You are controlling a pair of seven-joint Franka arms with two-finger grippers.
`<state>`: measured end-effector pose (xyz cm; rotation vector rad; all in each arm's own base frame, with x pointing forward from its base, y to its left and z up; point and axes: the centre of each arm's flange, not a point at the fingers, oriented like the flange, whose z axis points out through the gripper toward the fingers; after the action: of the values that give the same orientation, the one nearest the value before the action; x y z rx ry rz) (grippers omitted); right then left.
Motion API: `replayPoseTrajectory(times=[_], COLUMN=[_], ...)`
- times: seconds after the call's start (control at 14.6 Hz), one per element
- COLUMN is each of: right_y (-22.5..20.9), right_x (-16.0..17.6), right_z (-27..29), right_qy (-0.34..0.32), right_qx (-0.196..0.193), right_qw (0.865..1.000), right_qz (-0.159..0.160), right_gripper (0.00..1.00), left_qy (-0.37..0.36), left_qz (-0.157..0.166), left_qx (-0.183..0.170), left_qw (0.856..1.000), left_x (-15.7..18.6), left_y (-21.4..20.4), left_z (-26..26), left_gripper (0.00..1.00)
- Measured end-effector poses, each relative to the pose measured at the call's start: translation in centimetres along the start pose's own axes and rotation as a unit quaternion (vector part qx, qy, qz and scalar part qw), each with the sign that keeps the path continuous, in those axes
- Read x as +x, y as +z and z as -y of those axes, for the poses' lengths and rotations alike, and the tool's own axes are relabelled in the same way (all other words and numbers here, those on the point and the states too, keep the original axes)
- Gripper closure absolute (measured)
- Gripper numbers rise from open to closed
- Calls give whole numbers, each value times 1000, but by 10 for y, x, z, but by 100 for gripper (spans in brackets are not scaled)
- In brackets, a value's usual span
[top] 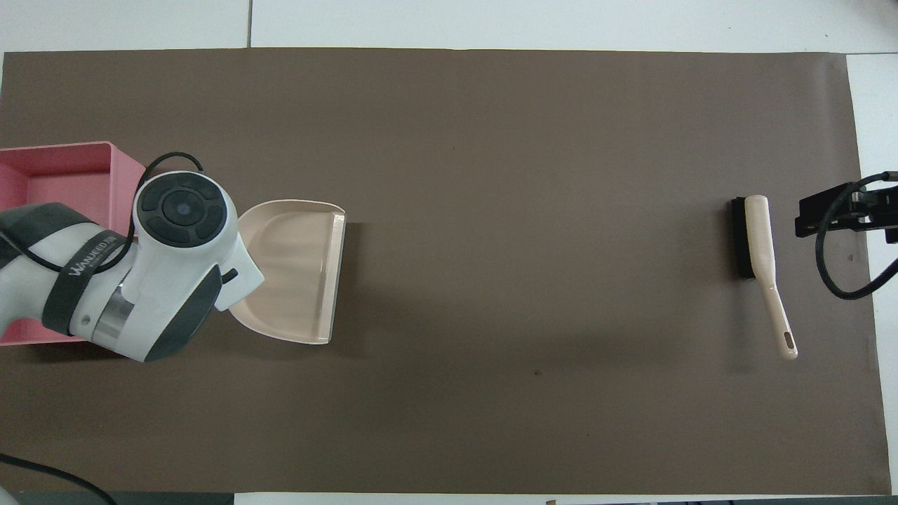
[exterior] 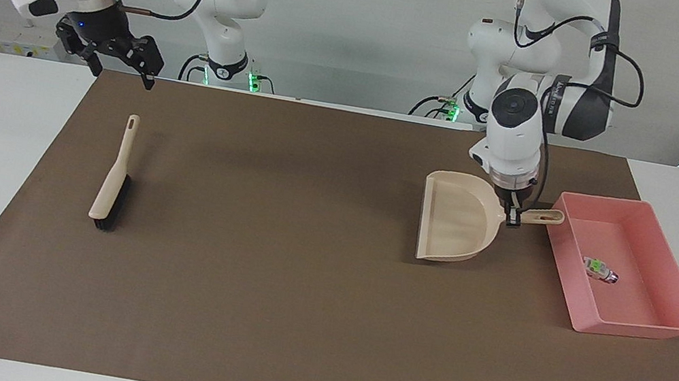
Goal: Clean e-waste and dump in bin
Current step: 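Lower the dustpan back onto the table with the left gripper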
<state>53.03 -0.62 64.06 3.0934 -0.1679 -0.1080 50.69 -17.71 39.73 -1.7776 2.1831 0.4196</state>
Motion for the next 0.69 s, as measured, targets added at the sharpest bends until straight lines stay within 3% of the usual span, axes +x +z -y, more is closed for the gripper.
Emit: replayPoseTrajectory(times=[0.27,0.69], right_y=[4,6], right_x=[7,9], right_z=[4,1], right_qy=[-1,2], right_qx=[11,10], right_qw=[1000,1000], right_qz=[5,7], right_gripper=[0,0], left_qy=[-7,-24], left_qz=[-9,-20], left_qx=[17,23], left_qw=[1000,999], left_x=[49,71], left_y=[10,32], left_z=[-7,-9], left_gripper=[67,66])
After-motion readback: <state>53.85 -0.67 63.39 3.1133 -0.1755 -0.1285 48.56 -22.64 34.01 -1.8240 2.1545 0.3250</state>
